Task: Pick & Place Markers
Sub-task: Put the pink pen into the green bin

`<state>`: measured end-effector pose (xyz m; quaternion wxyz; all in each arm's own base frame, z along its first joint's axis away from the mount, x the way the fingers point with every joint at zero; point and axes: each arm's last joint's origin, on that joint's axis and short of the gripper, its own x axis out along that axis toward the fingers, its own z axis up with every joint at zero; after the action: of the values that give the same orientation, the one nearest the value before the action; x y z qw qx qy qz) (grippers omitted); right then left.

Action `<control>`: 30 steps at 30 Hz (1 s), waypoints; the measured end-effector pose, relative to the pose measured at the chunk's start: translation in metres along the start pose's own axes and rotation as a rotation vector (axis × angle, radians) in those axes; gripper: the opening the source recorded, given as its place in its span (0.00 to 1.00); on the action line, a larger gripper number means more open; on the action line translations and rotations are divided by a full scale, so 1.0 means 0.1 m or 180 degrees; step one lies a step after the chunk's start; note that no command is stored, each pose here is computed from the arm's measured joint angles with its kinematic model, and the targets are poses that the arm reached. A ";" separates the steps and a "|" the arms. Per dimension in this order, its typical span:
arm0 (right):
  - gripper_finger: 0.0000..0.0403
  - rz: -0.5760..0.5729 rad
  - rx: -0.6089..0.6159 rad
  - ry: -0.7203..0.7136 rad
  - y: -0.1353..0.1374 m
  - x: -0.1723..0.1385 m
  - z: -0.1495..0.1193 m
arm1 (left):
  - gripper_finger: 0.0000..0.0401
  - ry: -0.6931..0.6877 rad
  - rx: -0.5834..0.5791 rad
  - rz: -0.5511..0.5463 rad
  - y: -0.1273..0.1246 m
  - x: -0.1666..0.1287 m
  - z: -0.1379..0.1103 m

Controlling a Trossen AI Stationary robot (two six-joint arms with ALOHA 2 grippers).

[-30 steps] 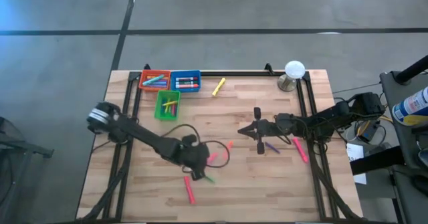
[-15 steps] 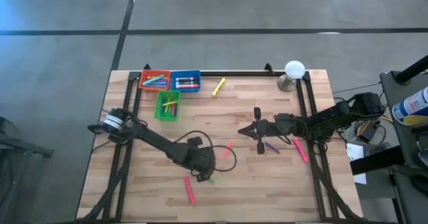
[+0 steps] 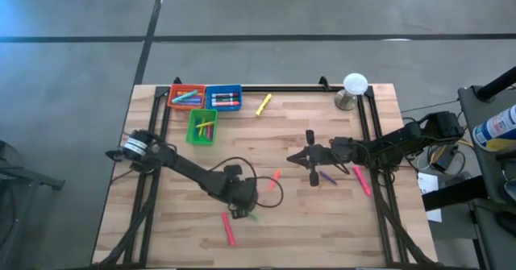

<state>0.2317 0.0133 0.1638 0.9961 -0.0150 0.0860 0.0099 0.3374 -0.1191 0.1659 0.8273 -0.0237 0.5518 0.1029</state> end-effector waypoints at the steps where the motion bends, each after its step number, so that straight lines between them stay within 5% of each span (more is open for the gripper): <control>1: 0.03 0.0007 -0.0002 0.0000 0.01 0.00 0.00 | 0.07 -0.0069 -0.0038 0.0031 0.04 -0.08 0.02; 16: 0.03 0.0730 -0.0208 0.0367 0.53 -0.12 -0.09 | 0.08 -0.0683 -0.0869 0.1075 0.94 -1.39 -0.21; 30: 0.03 0.0687 -0.0268 0.0323 0.66 -0.16 -0.09 | 0.08 -0.0258 -0.1823 0.1643 1.98 -1.21 -0.85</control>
<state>0.2128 0.0792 0.1561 0.9821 -0.0480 0.1369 0.1200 0.1767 0.0441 0.2584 0.7552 -0.1101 0.4554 0.4585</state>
